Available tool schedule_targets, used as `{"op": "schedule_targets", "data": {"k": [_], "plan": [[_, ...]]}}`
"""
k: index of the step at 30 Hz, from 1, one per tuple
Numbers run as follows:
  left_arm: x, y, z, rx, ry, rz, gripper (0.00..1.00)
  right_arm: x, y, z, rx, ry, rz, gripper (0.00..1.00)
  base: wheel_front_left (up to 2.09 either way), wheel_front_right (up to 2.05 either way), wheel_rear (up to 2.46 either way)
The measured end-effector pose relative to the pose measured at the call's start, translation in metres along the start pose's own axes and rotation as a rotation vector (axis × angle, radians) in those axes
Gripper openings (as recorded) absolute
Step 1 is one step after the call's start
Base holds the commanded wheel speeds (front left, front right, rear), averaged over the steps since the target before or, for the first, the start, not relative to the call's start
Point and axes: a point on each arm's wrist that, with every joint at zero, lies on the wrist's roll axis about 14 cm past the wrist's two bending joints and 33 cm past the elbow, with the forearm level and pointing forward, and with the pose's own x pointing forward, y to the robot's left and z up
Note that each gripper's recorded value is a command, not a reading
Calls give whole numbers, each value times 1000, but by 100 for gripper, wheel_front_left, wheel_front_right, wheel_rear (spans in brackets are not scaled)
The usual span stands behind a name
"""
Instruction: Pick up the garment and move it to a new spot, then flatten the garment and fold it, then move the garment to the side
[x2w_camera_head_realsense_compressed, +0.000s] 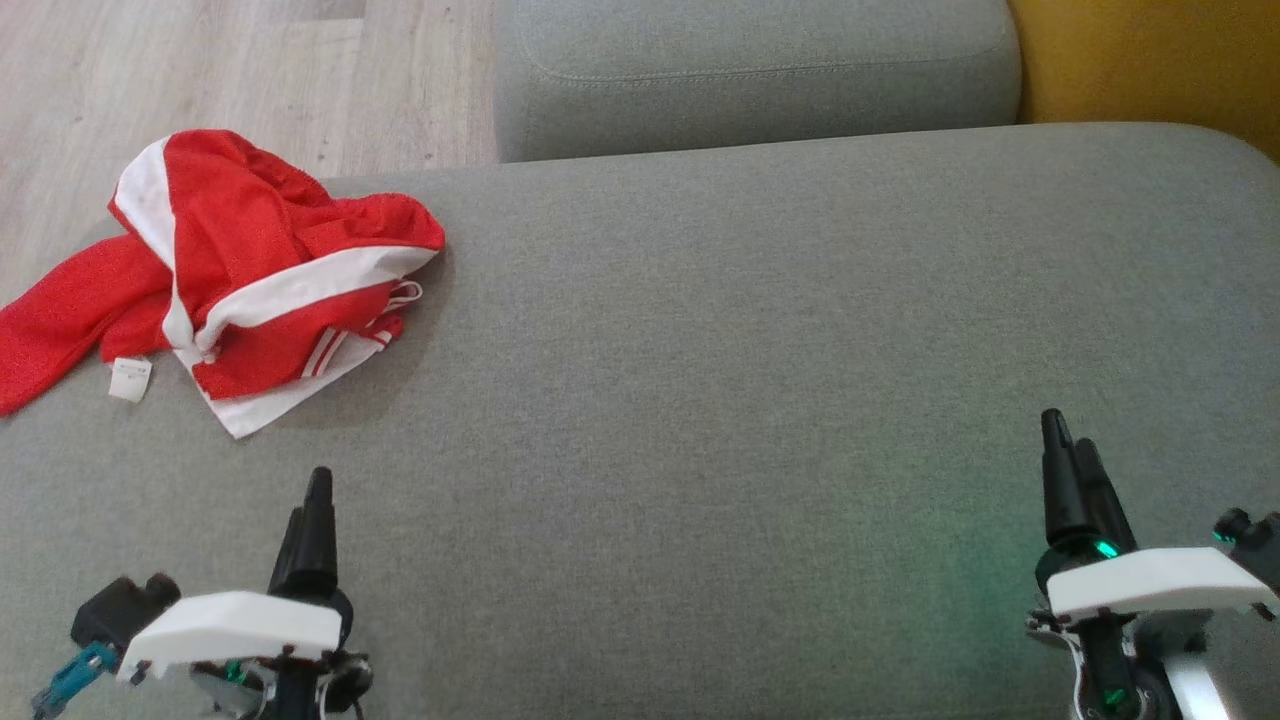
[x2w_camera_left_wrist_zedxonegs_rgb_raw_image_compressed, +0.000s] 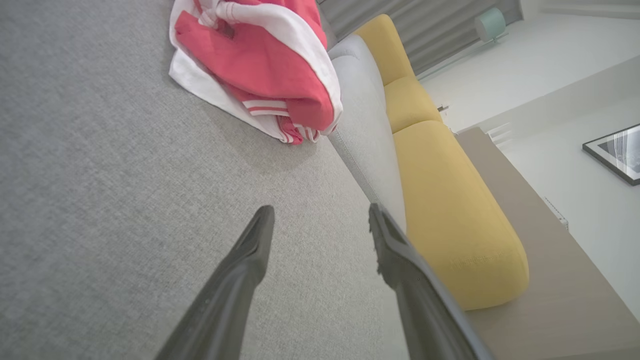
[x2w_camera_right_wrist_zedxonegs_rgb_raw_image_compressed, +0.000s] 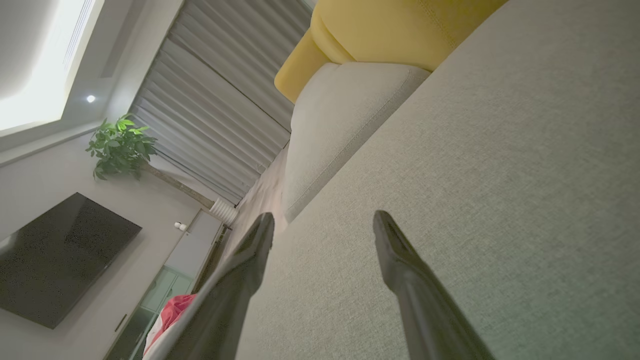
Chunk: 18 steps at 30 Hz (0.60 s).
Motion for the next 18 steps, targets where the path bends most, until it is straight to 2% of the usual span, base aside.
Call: {"op": "schedule_targets", "data": {"k": [18], "plan": [[-1,-7,7,245,-48,-28,100,1,13,0,-252,-9,55,100,0,0,0]]}}
